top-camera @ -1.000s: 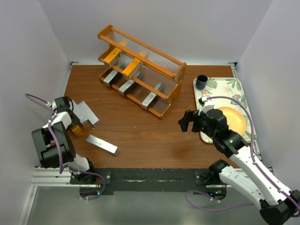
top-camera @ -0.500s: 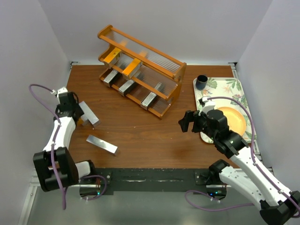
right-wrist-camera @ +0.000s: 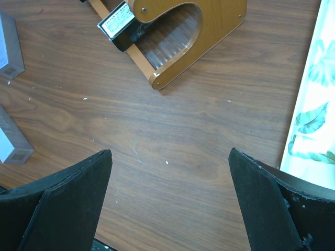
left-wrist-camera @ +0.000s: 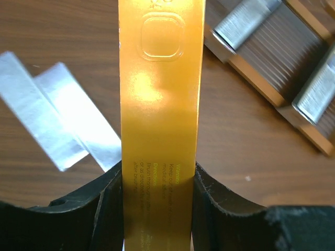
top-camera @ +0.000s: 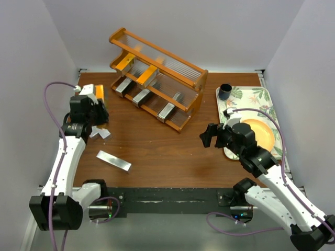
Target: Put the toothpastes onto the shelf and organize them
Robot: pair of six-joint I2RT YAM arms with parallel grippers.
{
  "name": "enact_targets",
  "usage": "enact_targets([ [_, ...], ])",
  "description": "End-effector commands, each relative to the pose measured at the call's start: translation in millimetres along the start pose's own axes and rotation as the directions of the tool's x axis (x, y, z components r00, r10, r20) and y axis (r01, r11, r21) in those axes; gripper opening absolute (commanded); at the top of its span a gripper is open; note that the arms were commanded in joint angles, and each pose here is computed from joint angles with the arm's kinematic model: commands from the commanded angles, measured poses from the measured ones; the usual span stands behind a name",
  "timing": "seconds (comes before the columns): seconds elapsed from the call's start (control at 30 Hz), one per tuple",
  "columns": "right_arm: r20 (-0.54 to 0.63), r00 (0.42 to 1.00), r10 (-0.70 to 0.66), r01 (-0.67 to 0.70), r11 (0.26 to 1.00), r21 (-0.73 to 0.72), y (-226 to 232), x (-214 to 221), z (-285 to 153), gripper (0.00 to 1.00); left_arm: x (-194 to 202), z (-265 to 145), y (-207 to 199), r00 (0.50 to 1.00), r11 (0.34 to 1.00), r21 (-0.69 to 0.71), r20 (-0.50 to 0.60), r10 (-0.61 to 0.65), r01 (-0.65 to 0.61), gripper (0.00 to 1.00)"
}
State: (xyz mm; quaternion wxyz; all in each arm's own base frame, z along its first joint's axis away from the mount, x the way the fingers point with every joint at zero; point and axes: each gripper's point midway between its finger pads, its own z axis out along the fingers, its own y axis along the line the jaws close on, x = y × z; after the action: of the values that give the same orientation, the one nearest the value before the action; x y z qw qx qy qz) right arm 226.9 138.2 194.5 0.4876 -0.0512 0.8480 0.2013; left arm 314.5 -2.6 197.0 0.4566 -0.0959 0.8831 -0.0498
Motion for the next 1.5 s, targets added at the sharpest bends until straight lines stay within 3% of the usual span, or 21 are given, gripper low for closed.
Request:
enact_targets([
  [0.0, 0.05, 0.999, -0.008, 0.008, 1.0, -0.014, 3, -12, -3, 0.98, 0, -26, -50, 0.997, 0.974, 0.215, -0.019, 0.077, -0.071, 0.25],
  [0.4, 0.061, 0.998, -0.007, 0.007, 1.0, -0.01, 2, -14, -4, 0.98, 27, -62, -125, 0.964, 0.874, 0.459, -0.121, 0.238, -0.159, 0.25],
  [0.63, 0.07, 0.998, -0.005, 0.005, 1.0, -0.002, 1, -15, -6, 0.98, 19, -64, -181, 0.933, 0.808, 0.53, -0.083, 0.351, -0.257, 0.24],
  [1.07, 0.125, 0.992, 0.006, -0.01, 0.999, 0.038, -8, -23, -15, 0.98, -7, -3, -251, 0.865, 0.754, 0.533, -0.078, 0.496, -0.384, 0.25],
  [1.47, 0.178, 0.984, 0.021, -0.041, 0.993, 0.112, -23, -30, -21, 0.98, -36, 55, -296, 0.832, 0.724, 0.516, -0.04, 0.554, -0.458, 0.26],
])
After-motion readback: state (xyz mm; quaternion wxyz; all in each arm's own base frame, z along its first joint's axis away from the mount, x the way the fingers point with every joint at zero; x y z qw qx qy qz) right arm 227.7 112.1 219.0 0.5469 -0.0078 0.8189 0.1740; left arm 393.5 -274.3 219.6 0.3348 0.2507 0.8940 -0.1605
